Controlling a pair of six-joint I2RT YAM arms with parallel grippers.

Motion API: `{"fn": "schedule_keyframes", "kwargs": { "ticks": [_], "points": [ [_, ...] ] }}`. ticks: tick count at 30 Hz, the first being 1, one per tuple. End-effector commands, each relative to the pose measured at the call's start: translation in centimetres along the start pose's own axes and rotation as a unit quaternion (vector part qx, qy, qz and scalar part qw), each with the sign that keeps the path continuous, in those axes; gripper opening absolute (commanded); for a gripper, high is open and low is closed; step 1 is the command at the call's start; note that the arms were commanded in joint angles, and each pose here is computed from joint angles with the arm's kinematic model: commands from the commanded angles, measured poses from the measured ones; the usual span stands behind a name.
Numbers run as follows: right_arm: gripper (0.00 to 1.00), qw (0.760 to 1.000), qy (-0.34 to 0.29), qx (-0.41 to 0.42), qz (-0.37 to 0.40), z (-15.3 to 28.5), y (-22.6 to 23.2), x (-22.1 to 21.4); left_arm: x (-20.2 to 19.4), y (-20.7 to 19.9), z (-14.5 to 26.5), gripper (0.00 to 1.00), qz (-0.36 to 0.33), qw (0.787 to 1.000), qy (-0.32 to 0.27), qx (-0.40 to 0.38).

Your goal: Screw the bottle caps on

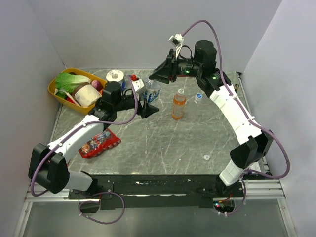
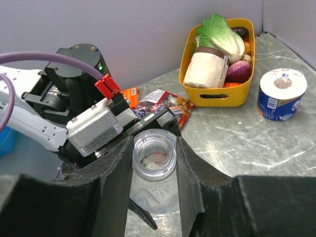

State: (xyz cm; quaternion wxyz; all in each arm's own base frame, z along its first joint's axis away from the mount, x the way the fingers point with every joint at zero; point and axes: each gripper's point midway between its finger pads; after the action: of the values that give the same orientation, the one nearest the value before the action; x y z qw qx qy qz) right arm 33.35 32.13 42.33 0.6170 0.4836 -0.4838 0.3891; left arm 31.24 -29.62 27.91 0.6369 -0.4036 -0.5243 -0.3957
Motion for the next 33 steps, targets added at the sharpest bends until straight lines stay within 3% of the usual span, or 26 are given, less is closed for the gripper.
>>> {"fn": "schedule_keyframes", "kwargs": {
  "ticks": [1,3,4,5,7,8,9,10,13,15,17,19,20,21,23,24,28,31,33],
  "points": [
    [0.04,0.999,-0.011,0.023,0.021,0.7,2.9,1.1,2.8,-1.1,0.2,0.61,-0.032,0.999,-0.036,-0.026],
    [0.13,1.0,-0.01,0.025,0.016,0.8,3.2,1.1,2.7,-1.2,0.2,0.51,-0.031,0.998,-0.037,-0.031],
    [0.21,0.999,-0.01,0.025,0.021,0.9,3.4,1.3,2.6,-1.2,0.2,0.5,-0.03,0.998,-0.039,-0.031],
    [0.4,0.999,-0.01,0.024,0.032,1.4,3.6,1.6,2.4,-1.1,0.3,0.49,-0.028,0.998,-0.041,-0.03],
    [0.54,0.998,0.003,0.0,0.067,2.9,3.1,1.8,2.2,-1.1,0.5,0.45,-0.027,0.998,-0.046,-0.028],
    [0.66,0.995,-0.003,-0.026,0.092,4.2,3.1,2.7,1.6,-1.1,0.6,0.42,-0.024,0.998,-0.043,-0.027],
    [0.72,0.994,0.0,-0.046,0.103,5.3,2.6,2.8,1.6,-1.0,0.8,0.31,-0.025,0.998,-0.044,-0.025],
    [0.8,0.99,0.006,-0.08,0.112,7.1,1.2,2.8,1.5,-1.0,1.0,0.28,-0.024,0.999,-0.043,-0.023],
    [0.86,0.984,0.018,-0.134,0.119,11.6,-0.3,2.9,0.9,-1.0,1.5,0.19,-0.033,0.998,-0.044,-0.017],
    [0.86,0.976,0.038,-0.154,0.148,13.5,-1.0,2.4,0.5,-0.7,1.8,0.01,-0.039,0.998,-0.044,-0.009],
    [0.84,0.973,0.095,-0.146,0.149,15.4,-0.4,-0.9,0.3,-0.8,2.0,0.01,-0.046,0.998,-0.048,-0.01],
    [0.8,0.951,0.174,-0.124,0.225,17.1,-0.1,-5.5,-0.1,-0.8,2.2,0.01,-0.051,0.998,-0.047,-0.007],
    [0.78,0.946,0.223,-0.101,0.214,18.3,1.0,-9.1,-0.2,-0.8,2.3,0.01,-0.057,0.997,-0.047,-0.006],
    [0.77,0.924,0.285,-0.071,0.244,19.4,0.2,-14.3,-0.2,-0.9,2.5,0.01,-0.061,0.997,-0.048,-0.006],
    [0.75,0.901,0.326,-0.058,0.281,21.2,1.2,-18.3,-0.9,-1.0,2.7,0.01,-0.071,0.996,-0.047,-0.006],
    [0.74,0.889,0.36,-0.026,0.283,22.0,1.3,-22.9,-0.8,-1.2,2.9,0.01,-0.078,0.996,-0.051,-0.006],
    [0.77,0.844,0.419,-0.005,0.335,24.2,1.0,-29.4,-2.0,-1.5,3.6,0.01,-0.103,0.993,-0.052,0.002],
    [0.77,0.839,0.434,0.01,0.328,24.5,0.6,-31.9,-2.6,-1.8,4.1,0.01,-0.106,0.993,-0.053,0.009],
    [0.77,0.854,0.42,-0.009,0.307,23.9,0.2,-31.1,-2.2,-2.0,4.5,0.01,-0.106,0.992,-0.062,0.015]
  ]
}}
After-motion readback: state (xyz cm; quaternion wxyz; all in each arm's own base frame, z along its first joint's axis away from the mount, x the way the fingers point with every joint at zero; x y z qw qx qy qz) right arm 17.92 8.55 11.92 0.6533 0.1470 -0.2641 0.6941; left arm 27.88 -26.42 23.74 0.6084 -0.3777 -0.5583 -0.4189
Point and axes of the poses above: each gripper's point midway between its finger pads, its own z axis back along the fingers, its own y axis along the line the jaws close on, x = y × z, and after that the axes turned 3 degrees about z, right-handed
